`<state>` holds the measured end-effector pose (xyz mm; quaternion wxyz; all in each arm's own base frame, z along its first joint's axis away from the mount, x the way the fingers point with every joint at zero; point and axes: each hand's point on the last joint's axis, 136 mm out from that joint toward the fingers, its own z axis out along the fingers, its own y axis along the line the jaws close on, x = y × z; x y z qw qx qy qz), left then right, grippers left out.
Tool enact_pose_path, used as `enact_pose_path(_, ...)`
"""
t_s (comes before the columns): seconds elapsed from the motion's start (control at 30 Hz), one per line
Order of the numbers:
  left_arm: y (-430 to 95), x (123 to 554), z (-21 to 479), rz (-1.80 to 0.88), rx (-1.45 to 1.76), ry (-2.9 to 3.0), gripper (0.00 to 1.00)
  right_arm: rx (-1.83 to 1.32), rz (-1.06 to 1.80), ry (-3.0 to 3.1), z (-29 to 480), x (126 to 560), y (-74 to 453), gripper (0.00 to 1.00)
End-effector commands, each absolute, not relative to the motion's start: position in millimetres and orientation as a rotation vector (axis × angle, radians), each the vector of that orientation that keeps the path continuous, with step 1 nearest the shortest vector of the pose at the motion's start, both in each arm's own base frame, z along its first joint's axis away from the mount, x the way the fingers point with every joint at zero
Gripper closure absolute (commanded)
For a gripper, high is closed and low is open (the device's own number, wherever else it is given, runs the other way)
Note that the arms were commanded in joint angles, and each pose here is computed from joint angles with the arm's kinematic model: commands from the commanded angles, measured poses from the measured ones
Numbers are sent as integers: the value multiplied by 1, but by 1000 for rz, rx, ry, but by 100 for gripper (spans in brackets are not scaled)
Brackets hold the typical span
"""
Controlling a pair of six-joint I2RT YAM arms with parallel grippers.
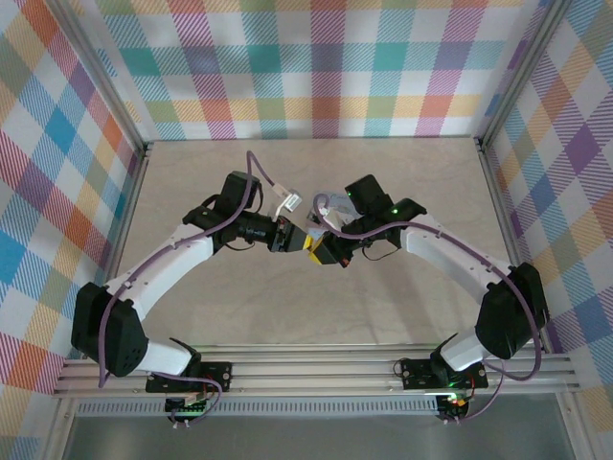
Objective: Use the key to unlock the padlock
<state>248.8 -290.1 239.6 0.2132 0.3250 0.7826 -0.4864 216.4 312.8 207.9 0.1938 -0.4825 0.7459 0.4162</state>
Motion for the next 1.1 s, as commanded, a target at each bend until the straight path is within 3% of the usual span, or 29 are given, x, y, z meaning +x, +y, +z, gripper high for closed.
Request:
enact_pose_path(0.0,-293,239,235,-1402,934,2206,83,-1342,1178,2052,214,219,317,100)
enact_pose_path(0.1,-295,236,237,-1443,950,2195,81,-1332,1170,2068,210,221,317,100)
enact_pose_path(0.23,-296,231,239,-1475,971,2180,65,-1326,1182,2084,207,222,317,100)
enact_pose_path(0.3,-295,231,240,-1473,972,2180,64,-1322,1194,2092,205,221,317,100)
enact_pose_path(0.37,-295,232,239,-1464,973,2185,72,-1320,1206,2090,205,221,317,100)
enact_pose_path(0.5,-293,238,236,-1413,946,2201,100,-1319,1222,2083,207,219,318,100)
enact_pose_path(0.6,-292,244,237,-1371,909,2203,100,-1306,1204,2084,206,220,316,100)
enact_pose_path(0.63,-291,247,237,-1355,893,2204,100,-1287,1184,2090,204,222,315,97)
enact_pose_path(0.73,-286,261,235,-1318,779,2222,100,-1171,1113,2106,203,235,306,65)
enact_pose_path(0.8,-282,280,235,-1328,613,2223,100,-1030,1106,2122,209,244,295,52)
enact_pose_path(0.9,-278,308,237,-1390,338,2200,100,-738,1111,2165,218,264,275,42)
enact_pose_path(1.07,-282,337,245,-1505,58,2105,100,-353,1181,2163,232,286,257,38)
